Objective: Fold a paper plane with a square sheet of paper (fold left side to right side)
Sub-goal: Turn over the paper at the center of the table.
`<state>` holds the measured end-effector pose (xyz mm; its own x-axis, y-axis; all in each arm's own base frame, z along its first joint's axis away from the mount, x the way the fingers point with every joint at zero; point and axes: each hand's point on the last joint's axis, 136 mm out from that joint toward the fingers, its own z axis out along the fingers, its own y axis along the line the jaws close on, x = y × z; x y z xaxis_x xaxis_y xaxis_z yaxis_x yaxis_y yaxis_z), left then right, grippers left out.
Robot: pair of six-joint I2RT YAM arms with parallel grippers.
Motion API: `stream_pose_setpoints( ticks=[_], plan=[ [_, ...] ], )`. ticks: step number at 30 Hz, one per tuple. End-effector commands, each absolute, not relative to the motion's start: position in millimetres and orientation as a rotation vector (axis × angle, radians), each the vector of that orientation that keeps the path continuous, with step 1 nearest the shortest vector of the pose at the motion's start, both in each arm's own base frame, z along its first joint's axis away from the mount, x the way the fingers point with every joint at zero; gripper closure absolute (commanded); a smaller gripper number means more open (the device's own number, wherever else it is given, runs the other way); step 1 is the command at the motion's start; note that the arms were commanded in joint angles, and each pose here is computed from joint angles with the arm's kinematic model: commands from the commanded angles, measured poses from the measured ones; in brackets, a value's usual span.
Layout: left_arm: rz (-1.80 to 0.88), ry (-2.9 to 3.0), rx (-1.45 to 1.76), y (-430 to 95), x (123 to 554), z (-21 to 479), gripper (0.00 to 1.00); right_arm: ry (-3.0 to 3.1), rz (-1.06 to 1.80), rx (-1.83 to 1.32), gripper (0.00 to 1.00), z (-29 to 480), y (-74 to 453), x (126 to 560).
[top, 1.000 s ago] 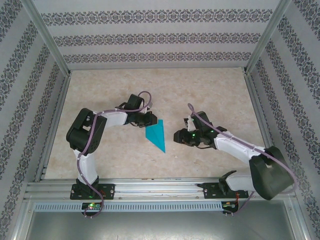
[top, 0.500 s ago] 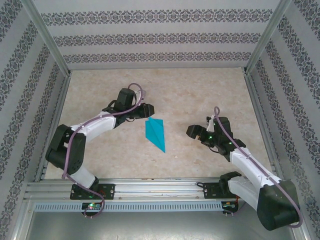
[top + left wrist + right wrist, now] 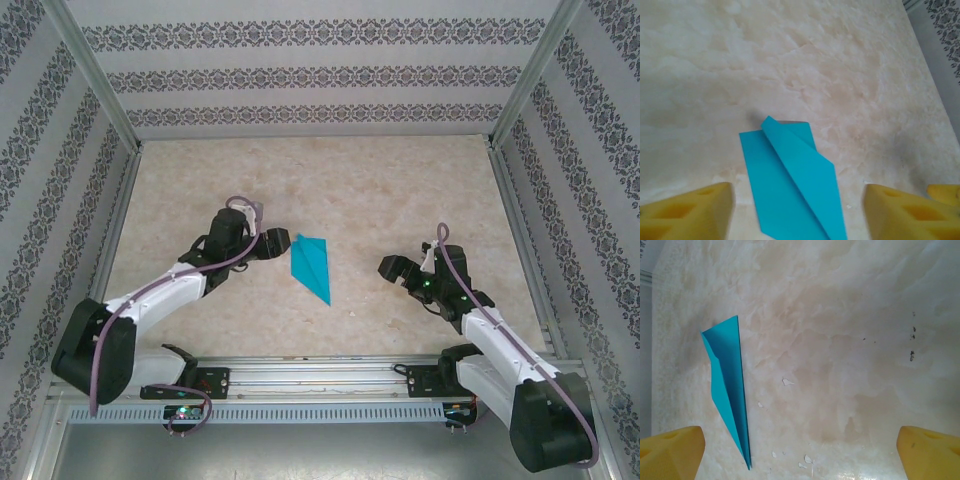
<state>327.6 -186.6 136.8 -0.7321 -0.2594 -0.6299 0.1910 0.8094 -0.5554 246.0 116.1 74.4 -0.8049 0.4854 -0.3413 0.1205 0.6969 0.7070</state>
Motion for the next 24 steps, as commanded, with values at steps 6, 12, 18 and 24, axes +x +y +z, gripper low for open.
stream_pose_setpoints(
  ticks=[6, 12, 18, 24],
  plan=[
    [-0.820, 2.131, -0.191, -163.3, 329.9, 136.6, 0.12, 2.424, 0.983, 0.455, 0.02, 73.4, 123.6, 256.9],
    [-0.820, 2.133, -0.190, -160.8, 331.6, 136.3, 0.07, 2.458, 1.008, 0.381, 0.02, 81.5, 142.0, 270.2],
    [-0.808, 2.134, -0.192, -157.1, 328.7, 133.8, 0.06, 2.504, 1.039, 0.299, 0.03, 82.1, 170.2, 281.1],
    [-0.806, 2.141, -0.204, -154.0, 325.7, 128.7, 0.05, 2.544, 1.147, 0.206, 0.18, 81.8, 206.5, 290.9]
  ],
)
